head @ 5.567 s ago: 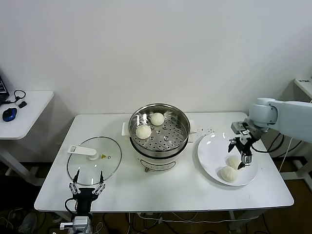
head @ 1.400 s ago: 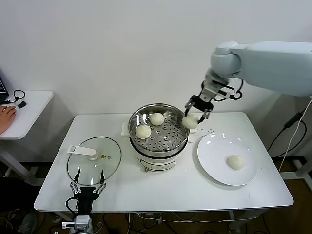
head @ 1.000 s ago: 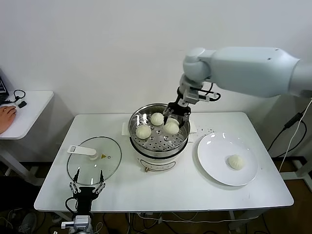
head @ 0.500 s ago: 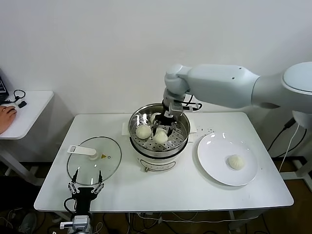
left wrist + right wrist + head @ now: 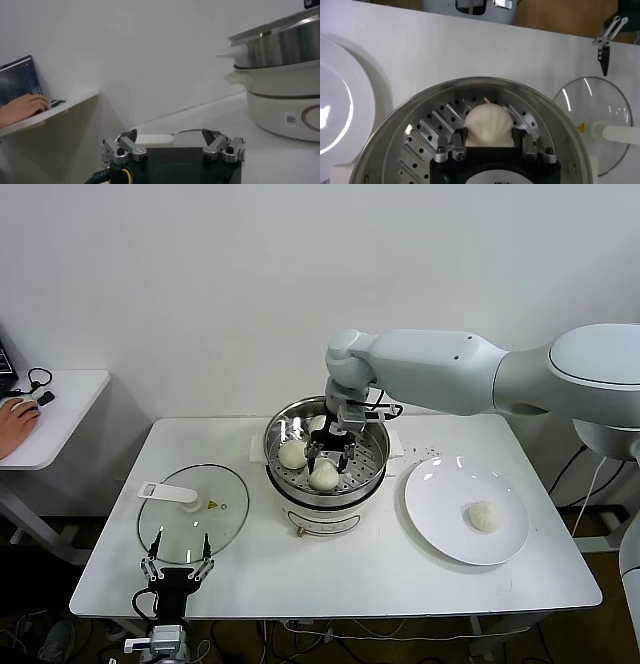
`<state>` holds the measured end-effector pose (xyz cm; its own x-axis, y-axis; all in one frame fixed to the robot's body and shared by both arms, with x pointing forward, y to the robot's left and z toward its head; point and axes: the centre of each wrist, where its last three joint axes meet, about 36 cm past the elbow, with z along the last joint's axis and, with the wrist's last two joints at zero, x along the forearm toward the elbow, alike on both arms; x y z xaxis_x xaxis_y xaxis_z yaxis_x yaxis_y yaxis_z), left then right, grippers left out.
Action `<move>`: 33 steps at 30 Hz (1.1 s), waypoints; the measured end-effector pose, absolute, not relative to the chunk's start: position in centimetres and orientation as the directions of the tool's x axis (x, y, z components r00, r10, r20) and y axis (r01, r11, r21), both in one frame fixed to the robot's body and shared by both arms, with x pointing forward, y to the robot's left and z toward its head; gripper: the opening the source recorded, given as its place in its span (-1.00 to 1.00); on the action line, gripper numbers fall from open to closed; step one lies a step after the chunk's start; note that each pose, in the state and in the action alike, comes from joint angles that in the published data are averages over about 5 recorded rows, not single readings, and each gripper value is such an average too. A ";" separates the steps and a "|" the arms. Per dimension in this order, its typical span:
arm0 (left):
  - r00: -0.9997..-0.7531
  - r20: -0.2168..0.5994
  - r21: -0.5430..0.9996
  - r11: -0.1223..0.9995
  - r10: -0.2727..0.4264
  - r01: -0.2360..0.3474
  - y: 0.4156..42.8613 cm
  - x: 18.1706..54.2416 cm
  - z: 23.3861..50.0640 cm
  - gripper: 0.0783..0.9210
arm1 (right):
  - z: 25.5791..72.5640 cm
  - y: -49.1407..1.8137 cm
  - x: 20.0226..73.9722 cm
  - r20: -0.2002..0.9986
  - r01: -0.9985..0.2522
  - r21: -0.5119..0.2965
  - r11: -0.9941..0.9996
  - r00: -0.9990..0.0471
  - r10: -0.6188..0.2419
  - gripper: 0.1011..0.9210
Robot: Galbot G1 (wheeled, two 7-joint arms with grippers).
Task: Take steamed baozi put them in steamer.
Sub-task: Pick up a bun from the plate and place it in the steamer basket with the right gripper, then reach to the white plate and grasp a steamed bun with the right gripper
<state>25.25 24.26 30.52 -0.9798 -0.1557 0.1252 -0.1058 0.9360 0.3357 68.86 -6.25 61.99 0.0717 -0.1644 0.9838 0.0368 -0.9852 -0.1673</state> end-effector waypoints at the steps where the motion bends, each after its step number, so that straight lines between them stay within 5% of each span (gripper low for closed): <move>1: -0.980 0.125 0.336 0.936 -0.155 -0.106 24.3 25.3 30.5 0.77 | 62.0 -6.2 68.9 0.984 0.036 -0.167 -0.985 0.072 -0.164 0.32; 10: -0.980 0.122 0.336 0.936 -0.156 -0.107 24.3 25.2 30.7 0.77 | 62.6 -6.9 69.2 0.984 0.016 -0.167 -0.986 0.068 -0.166 0.75; 33: -0.982 0.115 0.337 0.936 -0.153 -0.106 24.2 25.2 31.0 0.77 | 68.9 -13.9 69.8 0.990 -0.149 -0.113 -0.982 0.062 -0.123 0.76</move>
